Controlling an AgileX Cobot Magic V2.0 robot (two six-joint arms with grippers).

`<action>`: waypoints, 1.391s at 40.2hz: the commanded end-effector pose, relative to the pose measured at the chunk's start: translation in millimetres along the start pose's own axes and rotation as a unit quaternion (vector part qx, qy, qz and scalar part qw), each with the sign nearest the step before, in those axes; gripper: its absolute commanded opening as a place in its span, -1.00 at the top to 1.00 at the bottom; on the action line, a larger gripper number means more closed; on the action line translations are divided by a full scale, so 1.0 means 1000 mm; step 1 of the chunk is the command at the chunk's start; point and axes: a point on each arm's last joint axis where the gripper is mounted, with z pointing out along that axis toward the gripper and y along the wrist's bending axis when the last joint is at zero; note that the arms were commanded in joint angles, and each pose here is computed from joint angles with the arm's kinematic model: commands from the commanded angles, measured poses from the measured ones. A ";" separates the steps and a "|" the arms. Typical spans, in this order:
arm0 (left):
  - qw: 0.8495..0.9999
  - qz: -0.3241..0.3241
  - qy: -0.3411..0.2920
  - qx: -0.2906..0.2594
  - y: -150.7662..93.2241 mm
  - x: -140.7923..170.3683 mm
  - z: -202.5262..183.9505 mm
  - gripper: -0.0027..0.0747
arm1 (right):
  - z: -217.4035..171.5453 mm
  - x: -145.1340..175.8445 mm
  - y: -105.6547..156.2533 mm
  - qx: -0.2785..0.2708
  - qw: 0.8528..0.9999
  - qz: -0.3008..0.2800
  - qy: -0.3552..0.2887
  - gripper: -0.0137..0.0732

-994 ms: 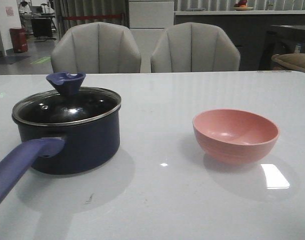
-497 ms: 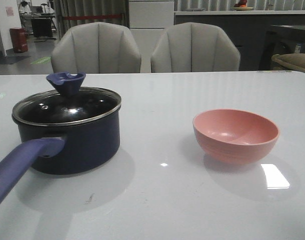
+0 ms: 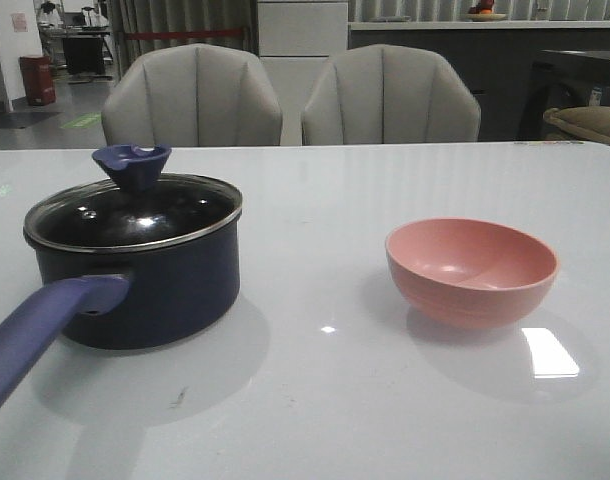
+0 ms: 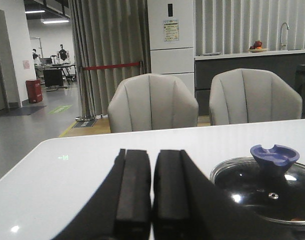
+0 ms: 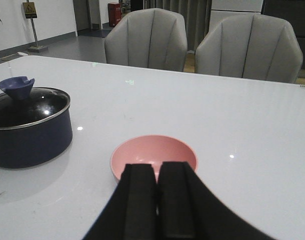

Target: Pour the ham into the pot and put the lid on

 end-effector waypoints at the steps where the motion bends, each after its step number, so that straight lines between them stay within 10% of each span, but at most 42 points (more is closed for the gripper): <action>1: 0.999 0.000 -0.038 -0.001 0.000 -0.001 -0.002 0.64 | -0.001 -0.016 -0.001 0.010 0.999 -0.005 -0.048 0.34; 35: 0.999 0.000 -0.038 -0.001 0.000 -0.001 -0.002 0.64 | -0.001 -0.016 -0.002 0.012 0.999 -0.020 -0.049 0.34; 56: 0.999 0.000 -0.038 -0.001 0.000 -0.001 -0.002 0.64 | -0.001 0.013 -0.021 0.148 0.986 0.008 -0.071 0.34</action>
